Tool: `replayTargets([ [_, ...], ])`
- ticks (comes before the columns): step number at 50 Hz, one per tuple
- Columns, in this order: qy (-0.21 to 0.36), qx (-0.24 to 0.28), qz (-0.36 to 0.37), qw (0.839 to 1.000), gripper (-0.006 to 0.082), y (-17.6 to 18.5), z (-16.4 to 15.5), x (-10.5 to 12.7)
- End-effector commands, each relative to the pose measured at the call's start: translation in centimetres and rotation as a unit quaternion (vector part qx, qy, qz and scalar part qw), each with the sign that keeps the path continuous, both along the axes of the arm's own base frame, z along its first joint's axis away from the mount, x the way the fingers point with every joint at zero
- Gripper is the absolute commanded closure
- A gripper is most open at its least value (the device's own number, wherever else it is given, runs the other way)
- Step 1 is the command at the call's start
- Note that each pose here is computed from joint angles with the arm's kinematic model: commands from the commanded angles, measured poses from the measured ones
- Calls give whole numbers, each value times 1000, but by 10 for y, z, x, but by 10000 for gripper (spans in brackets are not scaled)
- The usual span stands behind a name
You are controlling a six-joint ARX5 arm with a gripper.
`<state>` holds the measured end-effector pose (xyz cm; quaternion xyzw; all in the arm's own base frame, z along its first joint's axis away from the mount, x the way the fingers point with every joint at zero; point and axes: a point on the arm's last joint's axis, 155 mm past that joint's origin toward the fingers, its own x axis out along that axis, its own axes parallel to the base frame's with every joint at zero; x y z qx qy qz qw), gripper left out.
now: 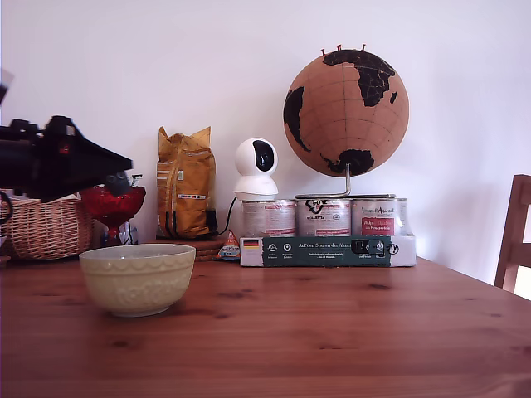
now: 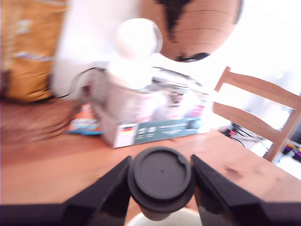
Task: Pick the grey coffee capsule and place it inside the green bowl
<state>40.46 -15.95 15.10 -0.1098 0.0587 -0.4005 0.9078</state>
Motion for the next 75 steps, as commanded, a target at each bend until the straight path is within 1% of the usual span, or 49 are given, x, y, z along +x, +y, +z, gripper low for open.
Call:
replayTargets([
  [1, -7, 24, -8, 1000, 579, -9, -5, -3],
  [5, -10, 60, -6, 998, 579, -17, -16, -5],
  [13, -2, 122, 20, 992, 572, -18, -32, -4],
  [17, 2, 137, 19, 990, 557, -20, -33, -8],
  [24, 20, 148, 25, 988, 533, -18, -33, -8],
  [29, 38, 158, 24, 986, 413, -17, -40, -10],
  [36, 69, 169, 22, 983, 282, -16, -51, -11],
  [39, 74, 171, 19, 982, 235, -18, -51, -11],
  [41, 75, 171, 18, 982, 221, -18, -49, -10],
  [45, 73, 171, 18, 982, 222, -20, -42, -8],
  [49, 73, 166, 17, 983, 252, -22, -31, -8],
  [52, 73, 161, 18, 984, 330, -22, -19, -9],
  [55, 70, 157, 25, 985, 438, -20, -7, -11],
  [61, 59, 155, 55, 985, 696, -7, 21, -17],
  [63, 53, 155, 67, 984, 751, -1, 30, -19],
  [66, 49, 154, 85, 983, 785, 7, 43, -23],
  [69, 47, 157, 105, 981, 785, 16, 53, -28],
  [75, 57, 173, 165, 969, 785, 44, 62, -35],
])
